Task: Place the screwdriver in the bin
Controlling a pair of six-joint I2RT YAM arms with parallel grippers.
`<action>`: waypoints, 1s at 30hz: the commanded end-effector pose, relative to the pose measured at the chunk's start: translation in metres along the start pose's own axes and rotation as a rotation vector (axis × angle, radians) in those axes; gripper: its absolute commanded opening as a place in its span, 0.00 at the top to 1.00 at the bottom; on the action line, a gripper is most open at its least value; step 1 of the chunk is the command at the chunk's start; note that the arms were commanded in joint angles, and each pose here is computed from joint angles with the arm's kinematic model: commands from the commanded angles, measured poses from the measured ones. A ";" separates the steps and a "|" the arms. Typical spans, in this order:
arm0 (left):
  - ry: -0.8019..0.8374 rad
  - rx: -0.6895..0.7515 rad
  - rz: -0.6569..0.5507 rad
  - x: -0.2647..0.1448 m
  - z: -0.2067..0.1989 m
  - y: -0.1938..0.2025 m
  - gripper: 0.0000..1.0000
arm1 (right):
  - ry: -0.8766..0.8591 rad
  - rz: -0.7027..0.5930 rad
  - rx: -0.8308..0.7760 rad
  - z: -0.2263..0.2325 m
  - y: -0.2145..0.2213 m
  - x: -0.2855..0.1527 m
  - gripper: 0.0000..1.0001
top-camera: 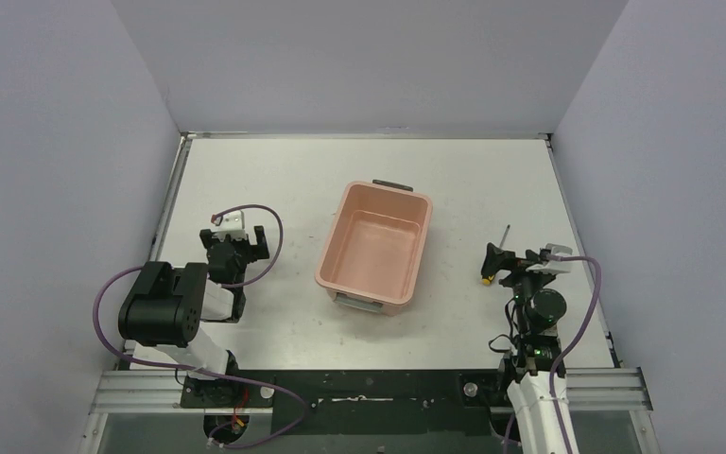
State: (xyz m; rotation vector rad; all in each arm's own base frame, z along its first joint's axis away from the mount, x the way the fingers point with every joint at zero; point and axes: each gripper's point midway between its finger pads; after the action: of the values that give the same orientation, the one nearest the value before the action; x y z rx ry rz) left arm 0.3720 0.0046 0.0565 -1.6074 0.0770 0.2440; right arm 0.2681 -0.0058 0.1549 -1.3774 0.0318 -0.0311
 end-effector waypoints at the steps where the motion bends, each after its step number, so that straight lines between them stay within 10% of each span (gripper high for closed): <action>1: 0.003 -0.006 -0.059 0.005 -0.002 -0.018 0.03 | -0.010 -0.070 0.023 0.012 -0.063 0.008 0.00; 14: 0.002 -0.007 -0.060 0.005 -0.002 -0.018 0.03 | 0.394 0.668 0.095 -0.032 -0.020 0.048 0.00; 30: 0.002 -0.007 -0.061 0.005 -0.002 -0.018 0.03 | 0.420 0.958 0.093 -0.049 0.112 0.030 0.14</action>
State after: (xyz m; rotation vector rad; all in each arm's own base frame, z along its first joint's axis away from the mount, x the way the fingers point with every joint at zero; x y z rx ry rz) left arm 0.3720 0.0046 0.0565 -1.6074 0.0770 0.2440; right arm 0.2828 -0.0275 0.0411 -1.1084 1.0309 0.5015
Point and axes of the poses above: each gripper's point midway between its finger pads, its own x axis out along the fingers, its own z axis along the line the jaws close on, y = z × x, and after that the axes turned 2 degrees about -x, right-handed
